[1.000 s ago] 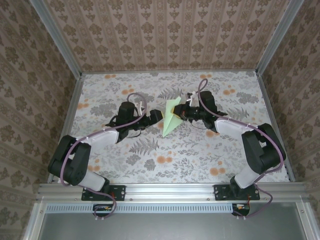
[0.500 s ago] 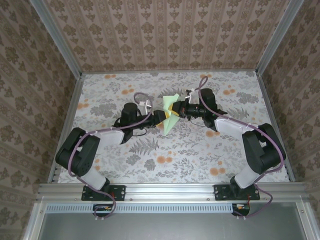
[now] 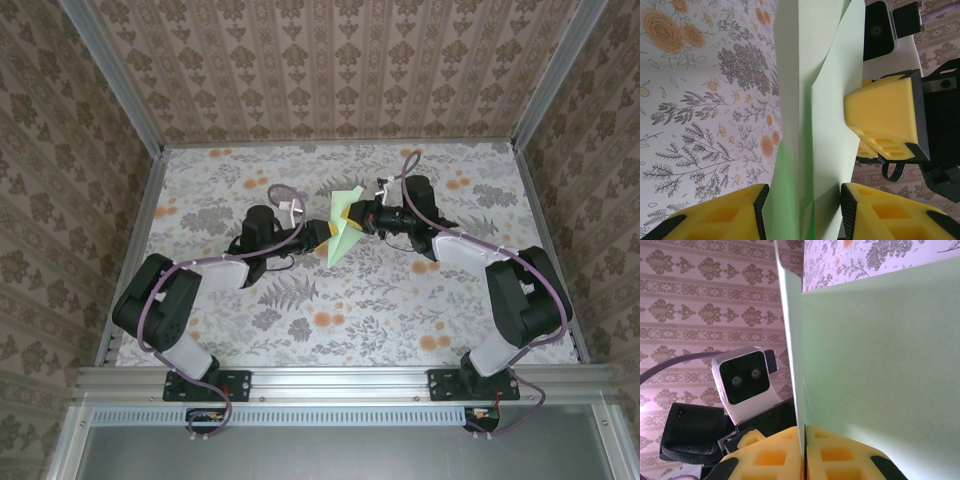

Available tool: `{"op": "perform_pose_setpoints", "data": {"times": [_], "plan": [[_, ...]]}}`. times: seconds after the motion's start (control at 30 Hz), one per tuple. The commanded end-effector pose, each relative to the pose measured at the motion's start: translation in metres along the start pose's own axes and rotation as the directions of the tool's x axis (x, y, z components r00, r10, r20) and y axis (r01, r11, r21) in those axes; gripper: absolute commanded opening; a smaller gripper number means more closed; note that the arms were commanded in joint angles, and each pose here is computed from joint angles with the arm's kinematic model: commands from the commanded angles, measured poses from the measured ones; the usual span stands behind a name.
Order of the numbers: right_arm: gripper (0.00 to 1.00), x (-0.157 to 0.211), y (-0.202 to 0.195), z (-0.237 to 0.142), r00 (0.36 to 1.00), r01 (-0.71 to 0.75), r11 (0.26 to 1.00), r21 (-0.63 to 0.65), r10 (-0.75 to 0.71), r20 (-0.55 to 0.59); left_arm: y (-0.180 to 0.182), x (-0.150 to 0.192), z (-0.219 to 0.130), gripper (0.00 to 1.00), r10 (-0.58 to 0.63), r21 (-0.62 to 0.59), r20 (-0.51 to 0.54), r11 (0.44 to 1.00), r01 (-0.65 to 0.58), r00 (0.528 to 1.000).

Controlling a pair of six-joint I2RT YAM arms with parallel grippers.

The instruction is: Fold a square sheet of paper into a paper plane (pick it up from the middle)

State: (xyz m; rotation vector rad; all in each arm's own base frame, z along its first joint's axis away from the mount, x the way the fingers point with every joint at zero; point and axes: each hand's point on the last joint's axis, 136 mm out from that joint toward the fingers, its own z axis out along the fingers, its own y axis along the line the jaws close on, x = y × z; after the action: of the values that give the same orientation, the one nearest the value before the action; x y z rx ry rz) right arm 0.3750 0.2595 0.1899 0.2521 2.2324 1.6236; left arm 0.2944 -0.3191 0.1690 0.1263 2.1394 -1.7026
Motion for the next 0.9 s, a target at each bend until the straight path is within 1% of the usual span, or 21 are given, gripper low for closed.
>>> {"op": "perform_pose_setpoints", "data": {"times": [0.0,0.07,0.23,0.43,0.6,0.8,0.83,0.87], "plan": [[0.10,0.002,0.001,-0.002,1.000,0.013,1.000,-0.002,-0.013,-0.023,-0.009,0.000,-0.004,0.44,0.028,0.034,-0.003,0.999,-0.028,1.000],[0.10,0.003,0.000,-0.001,0.999,0.013,1.000,-0.004,-0.013,-0.032,-0.010,-0.001,-0.004,0.43,0.032,0.036,0.001,0.999,-0.032,0.999],[0.10,0.005,-0.004,0.001,0.999,0.008,1.000,-0.008,-0.008,-0.045,-0.009,-0.001,-0.004,0.33,0.032,0.034,0.001,0.999,-0.032,0.999],[0.12,0.009,-0.009,0.003,0.998,-0.001,1.000,-0.009,0.001,-0.065,-0.011,-0.002,-0.004,0.25,0.031,0.034,0.005,0.999,-0.032,0.999],[0.14,0.011,-0.011,0.004,0.997,-0.004,1.000,-0.007,0.004,-0.074,-0.009,-0.003,-0.005,0.19,0.029,0.030,0.009,0.999,-0.030,1.000],[0.20,0.011,-0.013,0.003,0.997,-0.009,1.000,0.004,0.010,-0.080,-0.006,-0.004,-0.006,0.10,0.025,0.021,0.015,0.999,-0.025,1.000],[0.22,0.012,-0.014,0.003,0.997,-0.014,1.000,0.011,0.015,-0.081,-0.005,-0.004,-0.007,0.09,0.025,0.018,0.016,1.000,-0.025,1.000],[0.27,0.011,-0.017,0.002,0.996,-0.025,0.999,0.029,0.027,-0.080,-0.003,-0.004,-0.008,0.09,0.023,0.012,0.018,1.000,-0.023,1.000]]}}
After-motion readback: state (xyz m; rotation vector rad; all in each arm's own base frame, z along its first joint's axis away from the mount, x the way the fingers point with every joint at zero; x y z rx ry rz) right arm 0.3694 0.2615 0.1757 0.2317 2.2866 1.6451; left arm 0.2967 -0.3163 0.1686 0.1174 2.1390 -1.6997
